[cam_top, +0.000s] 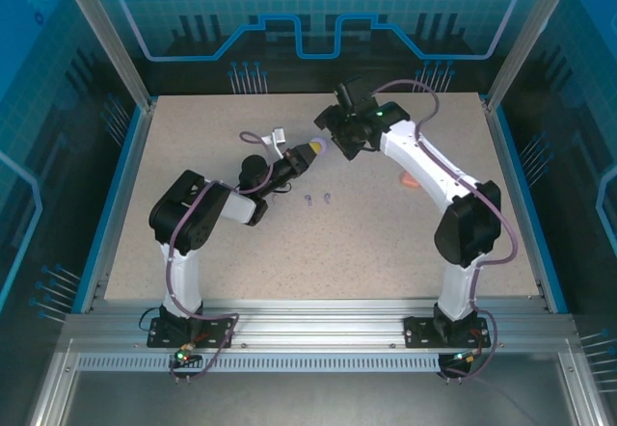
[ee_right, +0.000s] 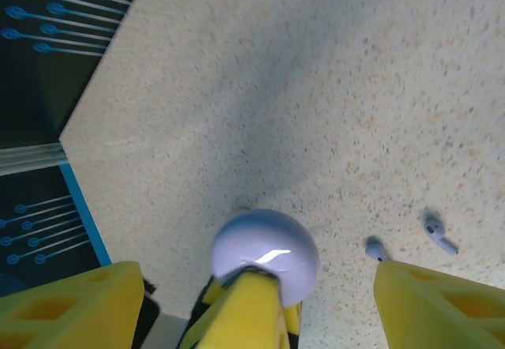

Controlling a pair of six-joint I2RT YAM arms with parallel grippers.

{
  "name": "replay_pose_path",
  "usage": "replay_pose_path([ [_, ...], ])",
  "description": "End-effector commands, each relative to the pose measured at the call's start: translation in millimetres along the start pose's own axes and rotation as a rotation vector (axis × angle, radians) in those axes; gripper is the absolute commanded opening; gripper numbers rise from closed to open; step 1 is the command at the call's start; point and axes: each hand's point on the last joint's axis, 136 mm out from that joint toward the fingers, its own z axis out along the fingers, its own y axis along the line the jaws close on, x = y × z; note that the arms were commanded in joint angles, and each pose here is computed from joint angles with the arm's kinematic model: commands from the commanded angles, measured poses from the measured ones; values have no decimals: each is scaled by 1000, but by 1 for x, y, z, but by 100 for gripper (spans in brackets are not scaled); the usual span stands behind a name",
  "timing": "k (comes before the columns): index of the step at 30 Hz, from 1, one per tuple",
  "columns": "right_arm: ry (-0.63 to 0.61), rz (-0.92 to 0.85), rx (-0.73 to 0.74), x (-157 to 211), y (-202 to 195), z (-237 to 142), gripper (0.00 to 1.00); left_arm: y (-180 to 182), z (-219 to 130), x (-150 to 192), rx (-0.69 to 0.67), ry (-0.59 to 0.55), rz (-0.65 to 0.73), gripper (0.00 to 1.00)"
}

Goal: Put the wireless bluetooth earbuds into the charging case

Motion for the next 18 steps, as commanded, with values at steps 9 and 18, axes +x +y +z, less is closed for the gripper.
replay_pose_path([
  [9,-131,-131,11,-31,-43,-56,78,-52,-4,-10,-80,136,280,0],
  [18,-114,-243,0,-32,-52,-60,79,-75,-16,-14,-141,207,428,0],
])
